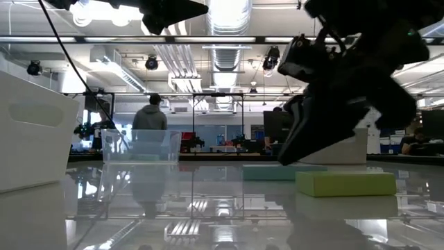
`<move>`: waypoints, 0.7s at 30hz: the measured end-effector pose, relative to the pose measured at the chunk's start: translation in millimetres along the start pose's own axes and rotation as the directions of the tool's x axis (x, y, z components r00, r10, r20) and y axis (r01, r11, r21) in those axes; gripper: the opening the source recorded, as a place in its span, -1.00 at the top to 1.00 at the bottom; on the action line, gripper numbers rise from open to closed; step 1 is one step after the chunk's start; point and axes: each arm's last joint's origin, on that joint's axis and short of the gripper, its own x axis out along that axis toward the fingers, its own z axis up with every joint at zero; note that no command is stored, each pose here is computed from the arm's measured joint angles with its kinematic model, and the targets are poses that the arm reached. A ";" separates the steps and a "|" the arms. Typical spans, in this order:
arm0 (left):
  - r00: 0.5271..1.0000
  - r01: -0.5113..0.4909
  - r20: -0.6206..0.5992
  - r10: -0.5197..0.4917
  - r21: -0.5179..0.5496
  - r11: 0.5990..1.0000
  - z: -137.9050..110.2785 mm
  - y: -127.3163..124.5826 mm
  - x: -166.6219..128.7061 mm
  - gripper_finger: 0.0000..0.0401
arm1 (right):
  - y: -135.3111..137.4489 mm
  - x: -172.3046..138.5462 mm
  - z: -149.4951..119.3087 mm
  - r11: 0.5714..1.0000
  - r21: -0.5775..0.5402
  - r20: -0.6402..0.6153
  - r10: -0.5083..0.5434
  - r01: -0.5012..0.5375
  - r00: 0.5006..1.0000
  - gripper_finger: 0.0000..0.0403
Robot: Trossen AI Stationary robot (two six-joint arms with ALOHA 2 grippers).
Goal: Sort & place blocks by color
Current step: Put the blue block into the transparent bin
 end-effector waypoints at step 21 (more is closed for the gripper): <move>1.000 0.000 -0.002 0.000 0.001 1.000 -0.2 0.0 0.0 -0.23 | -19.6 -13.9 10.7 0.999 -0.026 -0.004 0.044 -0.044 0.999 0.31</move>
